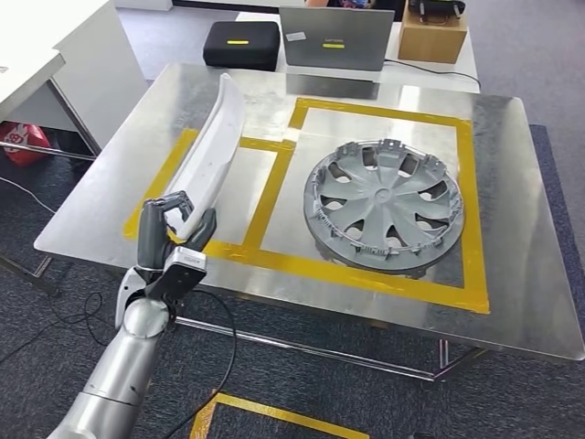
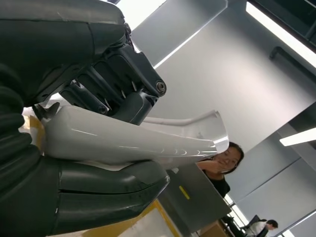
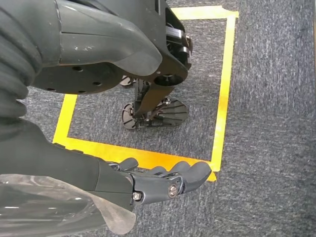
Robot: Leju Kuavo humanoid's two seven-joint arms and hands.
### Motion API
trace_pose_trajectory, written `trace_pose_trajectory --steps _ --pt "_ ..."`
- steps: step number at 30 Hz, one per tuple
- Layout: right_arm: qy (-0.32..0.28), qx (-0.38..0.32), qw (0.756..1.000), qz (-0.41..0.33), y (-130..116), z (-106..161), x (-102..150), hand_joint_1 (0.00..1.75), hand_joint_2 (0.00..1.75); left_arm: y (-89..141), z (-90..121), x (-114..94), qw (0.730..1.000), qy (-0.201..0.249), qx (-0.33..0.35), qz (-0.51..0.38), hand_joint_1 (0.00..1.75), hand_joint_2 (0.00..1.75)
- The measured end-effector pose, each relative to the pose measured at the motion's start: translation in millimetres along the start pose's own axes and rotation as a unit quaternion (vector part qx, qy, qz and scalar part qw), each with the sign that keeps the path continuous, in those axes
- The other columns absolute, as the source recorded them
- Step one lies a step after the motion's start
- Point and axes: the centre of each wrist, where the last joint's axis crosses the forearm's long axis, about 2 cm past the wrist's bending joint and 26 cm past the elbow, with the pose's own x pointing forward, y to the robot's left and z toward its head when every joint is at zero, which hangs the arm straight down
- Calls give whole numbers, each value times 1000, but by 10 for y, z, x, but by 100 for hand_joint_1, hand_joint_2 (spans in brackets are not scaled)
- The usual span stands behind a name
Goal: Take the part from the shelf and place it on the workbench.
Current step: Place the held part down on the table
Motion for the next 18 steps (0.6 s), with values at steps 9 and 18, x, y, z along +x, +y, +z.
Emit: trace_pose_trajectory --steps 9,18 --pt "-1 5 1000 5 -13 -7 9 0 175 -37 -120 -45 999 7 -18 -30 175 175" --pt "0 12 1000 7 -16 -12 17 0 175 -92 -485 -18 989 1 -68 -132 175 175"
